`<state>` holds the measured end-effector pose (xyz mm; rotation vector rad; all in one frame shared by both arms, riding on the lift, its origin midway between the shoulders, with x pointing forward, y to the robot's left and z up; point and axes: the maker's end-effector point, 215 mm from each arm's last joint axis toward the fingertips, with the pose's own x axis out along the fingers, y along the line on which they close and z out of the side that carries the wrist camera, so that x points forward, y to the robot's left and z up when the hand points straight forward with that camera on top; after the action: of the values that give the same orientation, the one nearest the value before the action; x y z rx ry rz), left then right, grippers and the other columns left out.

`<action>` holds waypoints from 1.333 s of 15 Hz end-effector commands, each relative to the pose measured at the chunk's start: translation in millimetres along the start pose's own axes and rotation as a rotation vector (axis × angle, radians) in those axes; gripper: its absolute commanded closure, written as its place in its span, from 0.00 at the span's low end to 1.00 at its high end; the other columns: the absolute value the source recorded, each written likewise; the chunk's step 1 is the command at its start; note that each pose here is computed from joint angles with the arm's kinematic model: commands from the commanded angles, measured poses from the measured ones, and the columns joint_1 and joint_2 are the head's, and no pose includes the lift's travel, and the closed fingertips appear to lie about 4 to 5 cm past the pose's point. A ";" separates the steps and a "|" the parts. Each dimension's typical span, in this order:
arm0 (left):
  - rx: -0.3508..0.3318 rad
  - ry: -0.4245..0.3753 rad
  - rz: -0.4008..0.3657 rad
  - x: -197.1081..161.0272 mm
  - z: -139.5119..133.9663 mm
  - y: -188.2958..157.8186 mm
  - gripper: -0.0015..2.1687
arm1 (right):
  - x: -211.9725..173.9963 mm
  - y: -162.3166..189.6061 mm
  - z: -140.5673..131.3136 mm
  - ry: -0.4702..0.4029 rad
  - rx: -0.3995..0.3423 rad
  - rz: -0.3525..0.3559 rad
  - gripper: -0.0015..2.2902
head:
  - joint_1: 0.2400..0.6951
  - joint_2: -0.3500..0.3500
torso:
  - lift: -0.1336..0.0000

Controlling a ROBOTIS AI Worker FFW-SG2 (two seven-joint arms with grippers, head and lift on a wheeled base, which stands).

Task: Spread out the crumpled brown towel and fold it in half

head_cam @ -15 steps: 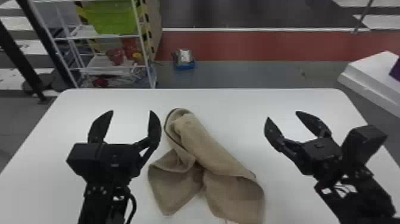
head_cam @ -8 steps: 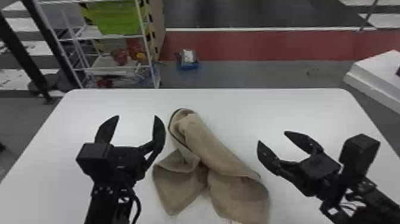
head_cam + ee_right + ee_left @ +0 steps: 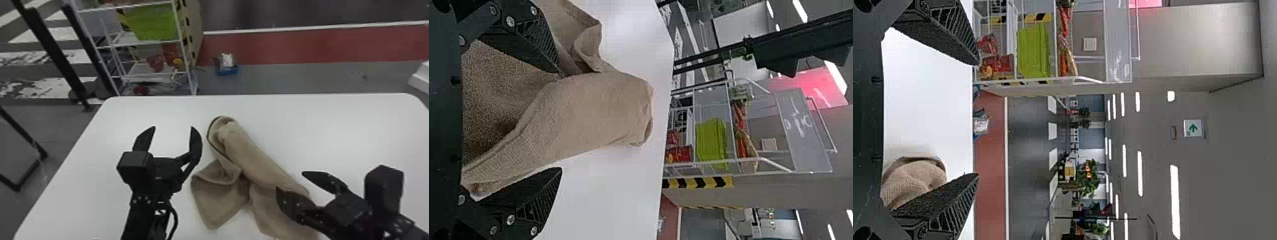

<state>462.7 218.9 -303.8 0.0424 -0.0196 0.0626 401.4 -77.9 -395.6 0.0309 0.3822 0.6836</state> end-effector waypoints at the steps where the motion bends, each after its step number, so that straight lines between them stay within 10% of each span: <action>1: -0.004 0.004 0.002 0.2 -2.3 -0.4 0.04 | 7.6 10.4 -6.9 0.045 -0.045 0.016 0.10 | 1.00 0.75 | 0.07; 12: 0.008 0.051 -0.113 -22.1 -21.2 -40.1 0.05 | 40.5 15.3 -26.4 0.113 -0.138 0.022 0.14 | 1.00 0.80 | 0.07; 20: 0.076 0.253 -0.276 -56.4 -74.9 -88.2 0.09 | 35.6 13.4 -15.7 0.065 -0.132 0.025 0.14 | 1.00 0.68 | 0.07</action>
<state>413.3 133.4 -372.6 0.1066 0.2104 -0.1960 413.3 -48.5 -422.2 -0.1171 0.4090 0.7303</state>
